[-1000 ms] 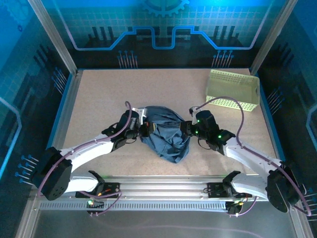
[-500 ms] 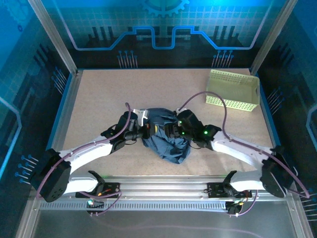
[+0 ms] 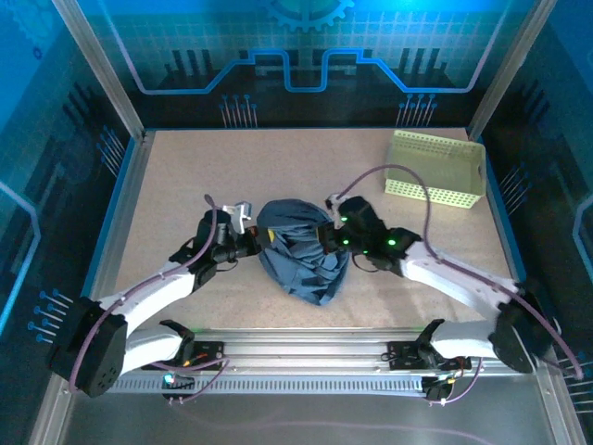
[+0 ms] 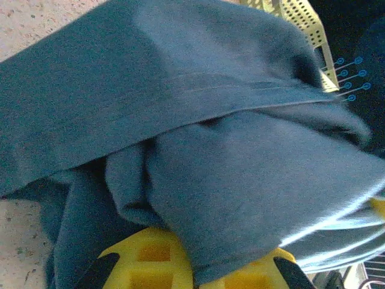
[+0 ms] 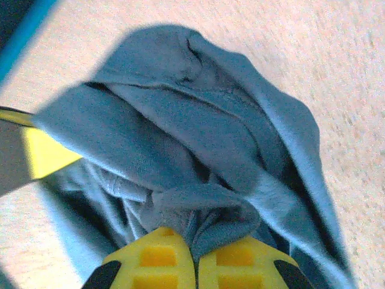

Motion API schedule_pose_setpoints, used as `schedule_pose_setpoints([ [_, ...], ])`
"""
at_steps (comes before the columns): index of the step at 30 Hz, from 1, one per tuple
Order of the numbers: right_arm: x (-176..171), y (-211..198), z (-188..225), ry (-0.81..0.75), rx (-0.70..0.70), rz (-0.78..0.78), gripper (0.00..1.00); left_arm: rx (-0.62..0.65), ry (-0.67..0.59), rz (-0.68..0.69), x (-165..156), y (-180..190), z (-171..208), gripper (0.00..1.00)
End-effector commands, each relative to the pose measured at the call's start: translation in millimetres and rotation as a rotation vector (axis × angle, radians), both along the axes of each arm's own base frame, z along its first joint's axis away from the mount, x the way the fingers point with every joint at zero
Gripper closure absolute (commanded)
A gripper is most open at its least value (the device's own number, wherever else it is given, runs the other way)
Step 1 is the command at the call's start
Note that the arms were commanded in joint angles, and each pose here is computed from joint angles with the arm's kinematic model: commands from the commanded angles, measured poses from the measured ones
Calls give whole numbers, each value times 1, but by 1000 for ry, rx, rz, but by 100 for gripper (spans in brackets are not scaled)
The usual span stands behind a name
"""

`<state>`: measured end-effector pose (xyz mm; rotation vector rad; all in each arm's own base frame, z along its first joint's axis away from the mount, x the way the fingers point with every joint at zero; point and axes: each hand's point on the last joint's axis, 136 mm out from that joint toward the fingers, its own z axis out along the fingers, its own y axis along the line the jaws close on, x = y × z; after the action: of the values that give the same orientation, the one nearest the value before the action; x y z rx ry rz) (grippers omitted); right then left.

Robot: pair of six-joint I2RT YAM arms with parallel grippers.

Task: Fold the inside-out t-shirt

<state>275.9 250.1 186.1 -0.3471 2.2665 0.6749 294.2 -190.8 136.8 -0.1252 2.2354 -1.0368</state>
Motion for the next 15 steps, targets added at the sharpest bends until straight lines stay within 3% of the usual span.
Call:
schedule_pose_setpoints([
  [1, -9, -7, 35, -89, 142, 96, 100, -13, -6, 26, 0, 12, 9, 85],
  [2, -11, -9, 38, -101, 169, 109, 100, 12, 13, 58, 2, 20, 5, 79],
  [4, -14, -10, 33, -93, 189, 127, 100, 90, 56, 104, 3, 32, -4, 75],
  [5, -16, -9, 28, -86, 194, 138, 100, 133, 80, 125, 3, 38, -8, 66],
  [7, -21, -4, 15, -68, 210, 167, 100, 226, 132, 166, 3, 52, -15, 61],
  [9, -22, -5, 0, -49, 205, 153, 100, 332, 173, 206, 0, 65, -18, 49],
  [11, -22, -6, -13, -32, 187, 137, 100, 404, 117, 144, -7, 53, -7, 38],
  [15, -23, -3, -13, -42, 189, 146, 100, 415, -110, -113, -33, -16, 23, 30],
])
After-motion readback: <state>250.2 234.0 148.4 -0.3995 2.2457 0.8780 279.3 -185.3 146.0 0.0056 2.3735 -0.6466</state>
